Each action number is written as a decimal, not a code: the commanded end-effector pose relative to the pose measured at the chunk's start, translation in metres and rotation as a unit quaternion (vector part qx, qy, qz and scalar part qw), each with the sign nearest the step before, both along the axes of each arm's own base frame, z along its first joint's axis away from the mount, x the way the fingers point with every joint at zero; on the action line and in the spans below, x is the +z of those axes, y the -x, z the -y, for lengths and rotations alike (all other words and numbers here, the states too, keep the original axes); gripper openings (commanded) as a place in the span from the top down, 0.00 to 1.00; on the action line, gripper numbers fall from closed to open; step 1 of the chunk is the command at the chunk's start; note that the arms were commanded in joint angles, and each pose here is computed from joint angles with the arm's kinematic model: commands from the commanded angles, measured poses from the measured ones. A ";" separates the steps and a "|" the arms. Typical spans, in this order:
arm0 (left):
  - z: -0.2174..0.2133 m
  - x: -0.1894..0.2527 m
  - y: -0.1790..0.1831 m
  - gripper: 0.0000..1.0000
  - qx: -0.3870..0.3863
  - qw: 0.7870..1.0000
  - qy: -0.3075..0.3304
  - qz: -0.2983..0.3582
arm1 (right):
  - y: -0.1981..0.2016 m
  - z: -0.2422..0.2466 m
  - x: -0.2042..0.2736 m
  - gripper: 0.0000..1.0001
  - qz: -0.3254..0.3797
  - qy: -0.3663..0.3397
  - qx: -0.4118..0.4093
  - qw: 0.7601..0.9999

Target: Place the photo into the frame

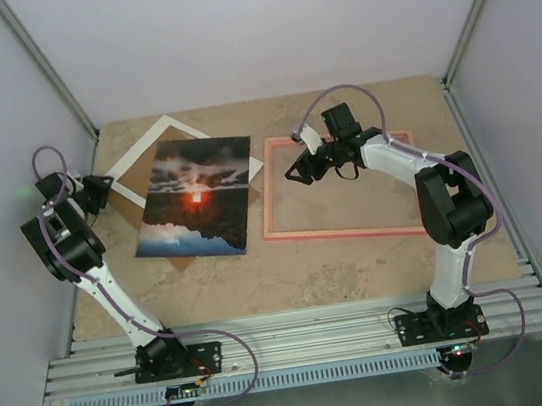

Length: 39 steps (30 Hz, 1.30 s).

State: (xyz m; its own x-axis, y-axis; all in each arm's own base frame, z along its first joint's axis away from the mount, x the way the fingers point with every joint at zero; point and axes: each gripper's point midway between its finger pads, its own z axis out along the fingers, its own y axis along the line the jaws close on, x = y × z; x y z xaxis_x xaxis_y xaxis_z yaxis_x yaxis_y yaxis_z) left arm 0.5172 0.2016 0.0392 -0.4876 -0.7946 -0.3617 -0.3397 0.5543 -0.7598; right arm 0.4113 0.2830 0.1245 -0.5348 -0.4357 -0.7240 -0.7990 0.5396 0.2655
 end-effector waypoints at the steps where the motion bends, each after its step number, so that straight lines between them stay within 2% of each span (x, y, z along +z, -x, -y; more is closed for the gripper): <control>1: 0.025 -0.061 0.024 0.65 0.007 0.993 0.078 -0.087 | 0.001 0.000 0.002 0.31 0.010 0.007 0.004 1.000; 7: 0.022 -0.043 0.008 0.87 0.001 0.996 0.072 -0.051 | 0.000 0.000 0.001 0.31 0.010 0.009 0.002 1.000; 11: 0.013 0.003 -0.004 1.00 -0.003 0.999 0.033 -0.007 | 0.000 0.000 0.002 0.31 0.011 0.008 0.003 1.000; 16: -0.002 0.071 -0.012 1.00 0.003 0.999 -0.039 0.036 | 0.004 0.005 0.007 0.31 0.020 0.017 0.021 0.999; 23: -0.023 0.159 -0.014 1.00 0.040 0.988 -0.129 0.080 | -0.001 0.016 0.041 0.29 0.048 0.009 0.009 0.999; 28: -0.036 0.243 -0.015 1.00 0.056 0.968 -0.209 0.130 | 0.001 0.020 0.063 0.23 0.059 -0.008 0.000 0.998; 33: -0.020 0.328 -0.011 1.00 0.044 0.939 -0.281 0.193 | -0.007 0.028 0.089 0.17 0.056 -0.048 -0.013 0.997; 35: -0.015 0.325 -0.010 1.00 0.037 0.945 -0.268 0.182 | -0.010 0.030 0.094 0.17 0.053 -0.057 -0.018 0.997; 37: -0.002 0.287 -0.008 0.99 -0.002 0.961 -0.239 0.140 | -0.012 0.032 0.095 0.16 0.054 -0.058 -0.019 0.997; 39: 0.010 0.244 -0.006 0.72 -0.034 0.969 -0.222 0.100 | -0.012 0.032 0.093 0.16 0.050 -0.059 -0.019 0.997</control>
